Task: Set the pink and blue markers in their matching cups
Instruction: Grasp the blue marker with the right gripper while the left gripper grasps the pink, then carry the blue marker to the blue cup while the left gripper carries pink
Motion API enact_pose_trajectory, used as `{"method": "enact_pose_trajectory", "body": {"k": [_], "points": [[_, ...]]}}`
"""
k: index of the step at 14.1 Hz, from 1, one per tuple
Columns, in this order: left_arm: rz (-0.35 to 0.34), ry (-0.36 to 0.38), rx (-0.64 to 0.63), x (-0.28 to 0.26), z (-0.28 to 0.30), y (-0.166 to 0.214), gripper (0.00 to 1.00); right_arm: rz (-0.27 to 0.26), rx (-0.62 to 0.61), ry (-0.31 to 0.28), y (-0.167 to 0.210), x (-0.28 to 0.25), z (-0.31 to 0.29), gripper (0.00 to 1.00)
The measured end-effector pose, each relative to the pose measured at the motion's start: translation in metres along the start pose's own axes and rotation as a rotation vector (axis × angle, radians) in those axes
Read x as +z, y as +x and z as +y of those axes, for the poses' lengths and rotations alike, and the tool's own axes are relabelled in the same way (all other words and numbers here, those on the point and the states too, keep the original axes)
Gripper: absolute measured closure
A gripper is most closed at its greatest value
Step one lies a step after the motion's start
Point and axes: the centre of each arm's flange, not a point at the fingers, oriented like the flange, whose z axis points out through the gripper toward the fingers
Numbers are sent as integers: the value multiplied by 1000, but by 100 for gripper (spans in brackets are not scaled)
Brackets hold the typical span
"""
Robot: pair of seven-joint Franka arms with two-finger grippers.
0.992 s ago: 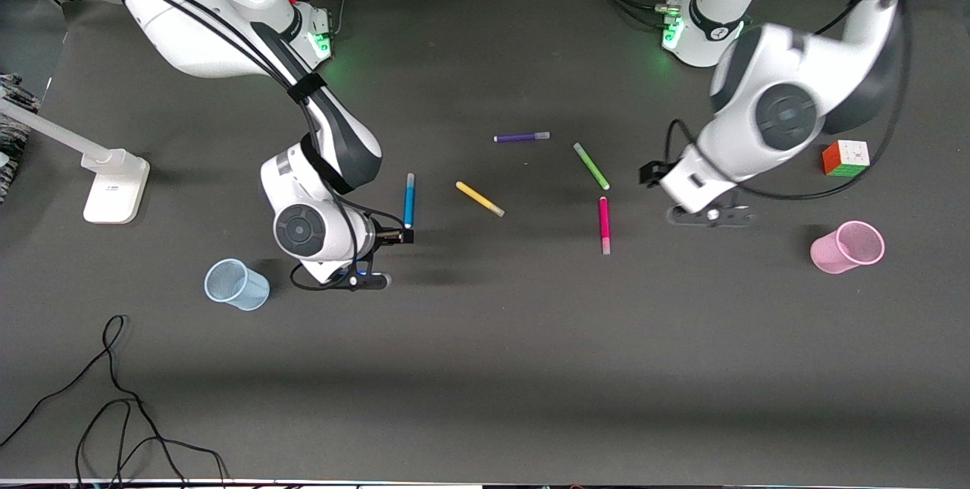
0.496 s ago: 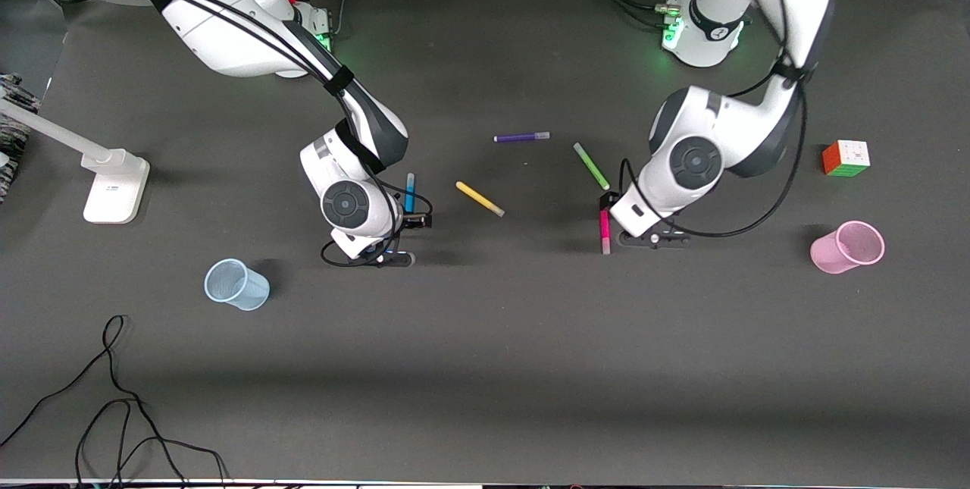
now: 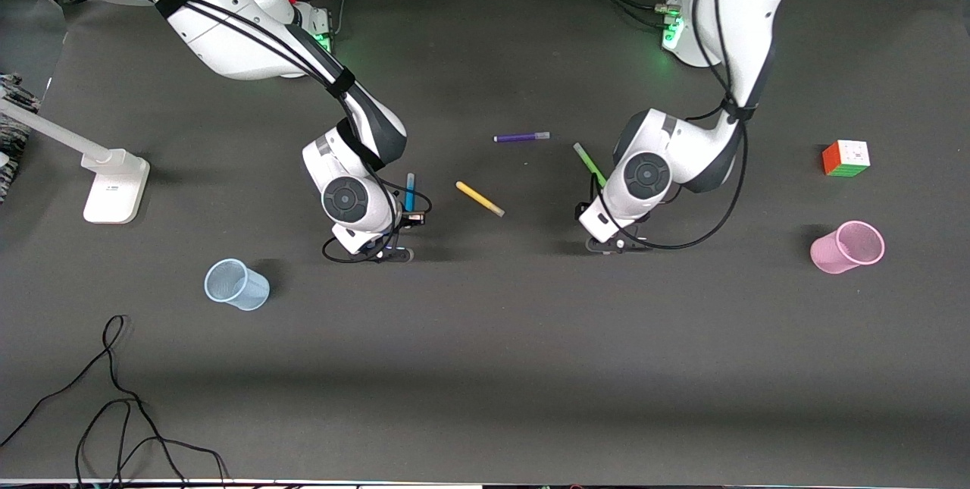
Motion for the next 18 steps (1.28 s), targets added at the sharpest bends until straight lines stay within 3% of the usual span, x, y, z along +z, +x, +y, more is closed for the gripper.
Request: {"method": "enact_pose_trajectory", "body": {"k": [1, 2, 6, 7, 8, 13, 15, 18], "points": [[-1, 1, 0, 4, 0, 0, 16, 3, 0, 3, 0, 2, 0, 66], [2, 0, 0, 4, 0, 1, 24, 4, 1, 5, 0, 5, 0, 65], [23, -7, 1, -4, 0, 4, 70, 2, 1, 8, 0, 12, 0, 66], [24, -7, -1, -4, 0, 4, 79, 2, 2, 8, 0, 11, 1, 71], [24, -8, -1, -4, 0, 4, 82, 3, 3, 8, 0, 11, 1, 83], [19, -3, -5, -8, -4, 6, 82, 17, 2, 16, 5, 0, -3, 82], [-46, 21, 4, -30, -13, 15, 82, 12, 4, 4, 17, -34, -7, 82], [-141, 39, 27, -100, -45, 41, 82, 25, -8, -16, 41, -131, 2, 82]]}}
